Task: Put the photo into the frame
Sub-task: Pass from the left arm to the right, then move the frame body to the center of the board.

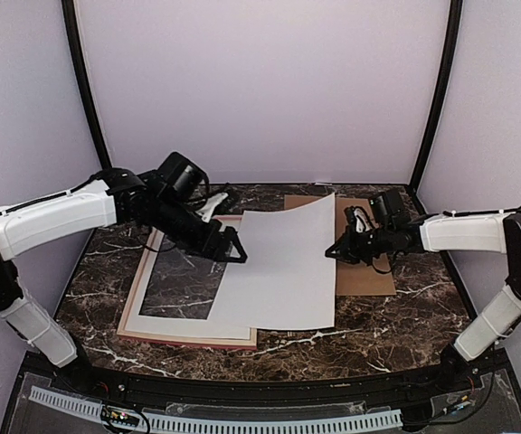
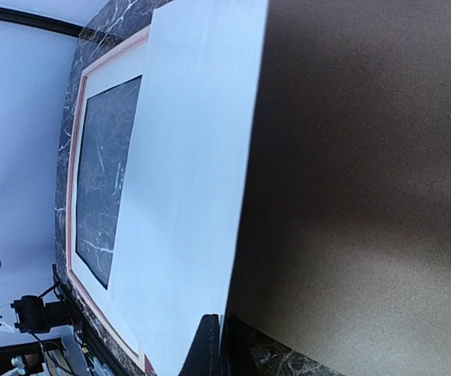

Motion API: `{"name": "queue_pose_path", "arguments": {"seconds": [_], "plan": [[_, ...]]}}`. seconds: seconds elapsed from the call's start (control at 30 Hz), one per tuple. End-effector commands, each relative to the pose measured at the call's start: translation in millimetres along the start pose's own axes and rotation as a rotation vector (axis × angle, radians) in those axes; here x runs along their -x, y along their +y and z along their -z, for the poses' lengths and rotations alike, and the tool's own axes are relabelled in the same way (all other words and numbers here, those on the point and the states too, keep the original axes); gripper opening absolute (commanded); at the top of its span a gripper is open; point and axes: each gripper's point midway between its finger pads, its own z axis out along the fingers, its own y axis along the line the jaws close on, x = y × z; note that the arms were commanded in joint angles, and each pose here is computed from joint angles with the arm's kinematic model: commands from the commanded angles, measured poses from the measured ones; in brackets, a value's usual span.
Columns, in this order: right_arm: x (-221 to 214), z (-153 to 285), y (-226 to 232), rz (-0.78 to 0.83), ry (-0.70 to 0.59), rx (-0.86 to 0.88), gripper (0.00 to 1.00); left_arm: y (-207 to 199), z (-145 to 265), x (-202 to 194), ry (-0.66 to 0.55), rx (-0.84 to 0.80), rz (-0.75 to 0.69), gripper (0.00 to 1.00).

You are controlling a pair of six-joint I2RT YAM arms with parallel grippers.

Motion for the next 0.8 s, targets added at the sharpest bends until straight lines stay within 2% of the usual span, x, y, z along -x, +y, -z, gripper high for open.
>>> {"name": "queue_pose_path", "arguments": {"seconds": [0.0,0.17,0.3,0.37,0.53,0.77], "plan": [[7,17,22,0.101,-0.007,0.04,0.0,76,56,12,-0.153,0.137,0.121,0.84],[6,24,37,0.134,0.01,0.09,0.0,188,88,-3,-0.228,0.324,0.352,0.88],[11,32,48,0.154,-0.001,0.111,0.0,267,97,-32,-0.212,0.485,0.511,0.88],[13,34,51,0.163,-0.003,0.11,0.0,293,95,-46,-0.186,0.536,0.569,0.88],[14,33,53,0.17,0.009,0.113,0.0,328,86,-57,-0.149,0.579,0.643,0.88],[13,34,57,0.162,0.008,0.137,0.0,340,60,-71,-0.067,0.537,0.699,0.88]]}}
